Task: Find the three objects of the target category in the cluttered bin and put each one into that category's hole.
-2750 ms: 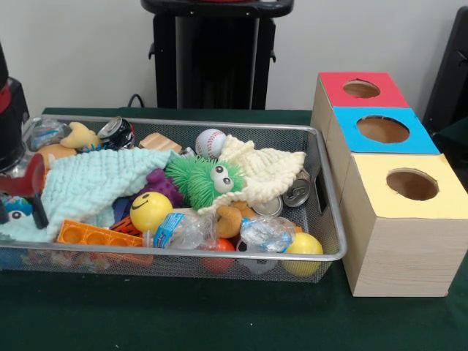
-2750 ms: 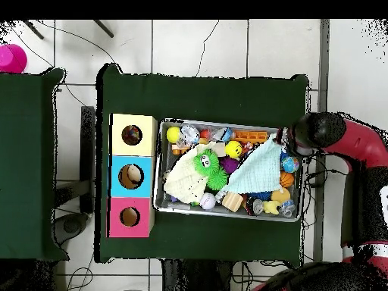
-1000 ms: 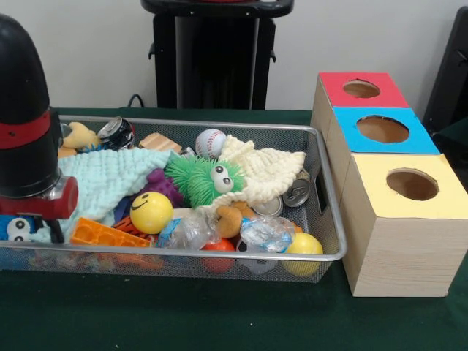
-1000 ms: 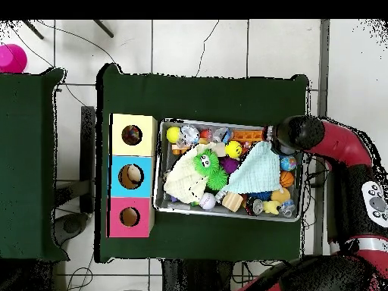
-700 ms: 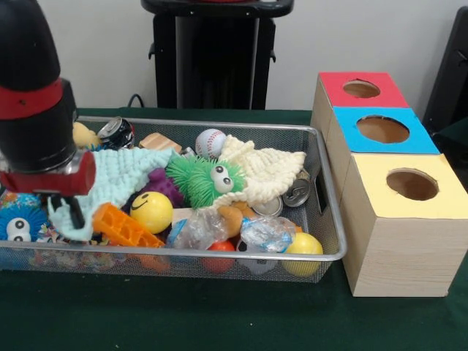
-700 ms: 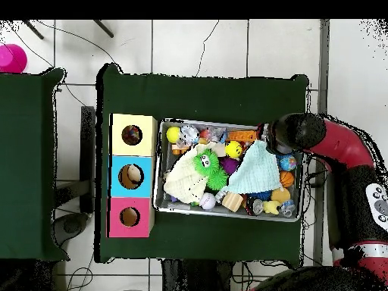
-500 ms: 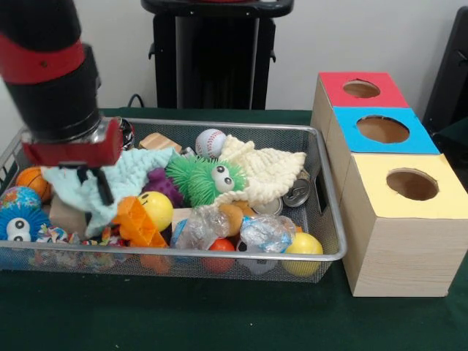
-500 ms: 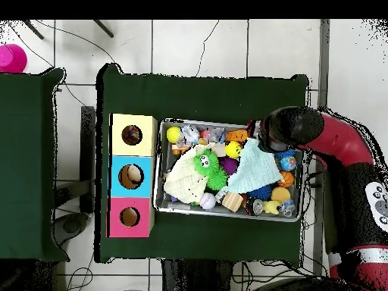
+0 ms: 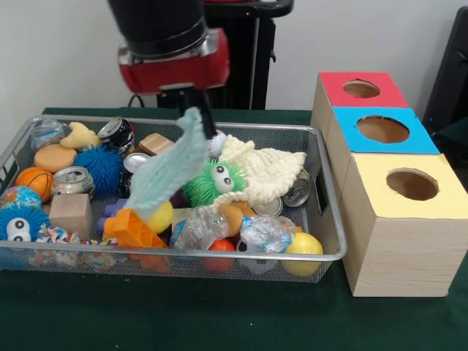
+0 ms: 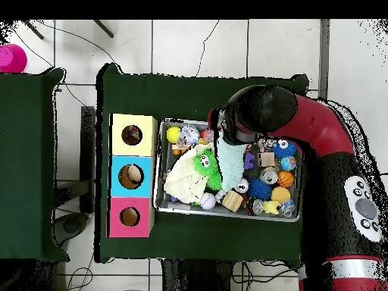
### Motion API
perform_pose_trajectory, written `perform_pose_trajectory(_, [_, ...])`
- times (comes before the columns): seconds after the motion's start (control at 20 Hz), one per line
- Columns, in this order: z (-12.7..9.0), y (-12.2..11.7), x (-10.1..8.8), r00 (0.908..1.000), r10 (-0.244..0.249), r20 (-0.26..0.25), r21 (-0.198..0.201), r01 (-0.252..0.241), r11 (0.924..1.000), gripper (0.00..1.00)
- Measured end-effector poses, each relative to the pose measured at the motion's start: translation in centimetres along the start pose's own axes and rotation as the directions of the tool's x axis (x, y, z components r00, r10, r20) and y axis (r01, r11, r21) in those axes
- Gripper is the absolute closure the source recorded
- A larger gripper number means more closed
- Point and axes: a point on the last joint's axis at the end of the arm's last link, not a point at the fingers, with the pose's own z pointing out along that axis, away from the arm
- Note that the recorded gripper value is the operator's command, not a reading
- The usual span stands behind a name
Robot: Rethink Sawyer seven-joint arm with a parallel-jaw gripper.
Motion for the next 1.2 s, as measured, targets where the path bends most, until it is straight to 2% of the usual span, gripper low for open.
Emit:
perform_pose_trajectory(0.3, [-1.3,4.4,0.3,0.9989,0.046,0.001,-0.029,-0.046,0.9985,1.00])
perform_pose_trajectory(0.55, [-0.8,7.0,1.9,0.9938,0.104,-0.040,-0.040,-0.106,0.9936,1.00])
perform_pose_trajectory(0.65, [-0.2,8.1,3.1,0.9888,0.135,-0.064,-0.027,-0.137,0.9903,1.00])
perform_pose_trajectory(0.7, [0.4,8.6,3.9,0.9858,0.148,-0.080,-0.013,-0.149,0.9888,0.00])
perform_pose_trajectory(0.85, [0.6,8.9,4.4,0.9840,0.155,-0.088,-0.003,-0.156,0.9878,0.00])
perform_pose_trajectory(1.2, [1.3,10.4,6.1,0.9770,0.186,-0.104,0.048,-0.182,0.9821,0.00])
